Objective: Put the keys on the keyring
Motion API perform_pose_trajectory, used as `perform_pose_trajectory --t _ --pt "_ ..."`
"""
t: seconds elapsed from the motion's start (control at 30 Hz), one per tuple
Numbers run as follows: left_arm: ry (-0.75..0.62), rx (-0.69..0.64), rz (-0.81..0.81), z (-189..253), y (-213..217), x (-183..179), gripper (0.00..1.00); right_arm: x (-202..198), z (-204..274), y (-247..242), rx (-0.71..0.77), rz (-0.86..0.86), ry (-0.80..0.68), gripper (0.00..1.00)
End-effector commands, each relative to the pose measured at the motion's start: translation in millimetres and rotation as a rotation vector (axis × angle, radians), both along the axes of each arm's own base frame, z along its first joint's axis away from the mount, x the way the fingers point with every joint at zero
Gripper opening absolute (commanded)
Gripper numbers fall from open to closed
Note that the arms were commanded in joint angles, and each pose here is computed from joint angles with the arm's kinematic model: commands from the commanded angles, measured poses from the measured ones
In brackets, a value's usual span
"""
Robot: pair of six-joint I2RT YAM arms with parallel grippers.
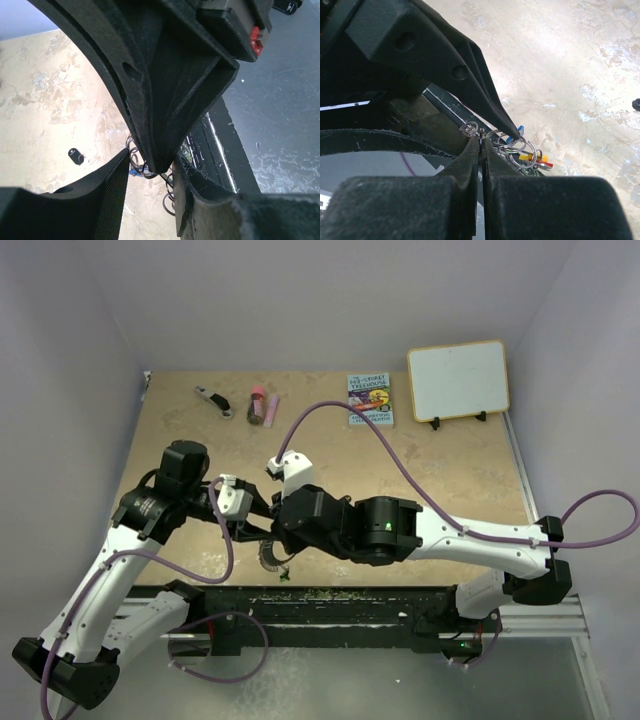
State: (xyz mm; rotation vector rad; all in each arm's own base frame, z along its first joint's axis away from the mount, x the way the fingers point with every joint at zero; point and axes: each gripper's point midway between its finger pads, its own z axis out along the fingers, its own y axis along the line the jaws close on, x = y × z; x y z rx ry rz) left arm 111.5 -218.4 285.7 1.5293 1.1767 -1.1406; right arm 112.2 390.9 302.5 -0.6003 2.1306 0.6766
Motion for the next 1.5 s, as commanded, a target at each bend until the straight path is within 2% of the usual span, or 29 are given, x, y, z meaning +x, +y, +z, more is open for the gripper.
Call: perform_pose_trajectory --t 0.0,0.23,0.4,0.5,0.7,0.93,1.17,1.47 --pt "-0.06 0.001 -0.023 4.9 2.1 -3.4 0.28 -0.4 34.1 -13.7 0.106 -0.022 -0.022 0.0" --pt "-0.078 -0.023 -0.059 7.9 1.8 -9.2 0.2 -4.4 35.4 -16.0 0.124 0.004 -0.024 0.0" --pt "-0.08 -0.051 -0.086 13.1 0.2 -12.8 0.19 -6.7 35.1 -14.9 0.13 0.021 -0.025 0.0" --pt "-0.072 -0.062 -0.094 16.3 -1.2 -12.7 0.21 -7.0 35.3 -12.7 0.133 0.03 -0.028 0.0" --pt "-0.063 -0.063 -0.07 24.0 -4.8 -2.9 0.34 -8.9 35.5 -8.8 0.134 0.041 -0.029 0.0" --pt "-0.004 -0.085 -0.076 37.0 -6.8 -5.7 0.34 -10.4 34.7 -8.6 0.133 0.037 -0.025 0.0" --pt "0.023 -0.083 -0.083 28.4 -6.7 -8.0 0.33 -12.0 39.0 -6.4 0.145 0.041 -0.033 0.0" --pt "0.044 -0.17 -0.207 37.4 -5.3 -30.0 0.33 -13.8 43.4 -4.6 0.178 0.064 -0.053 0.0"
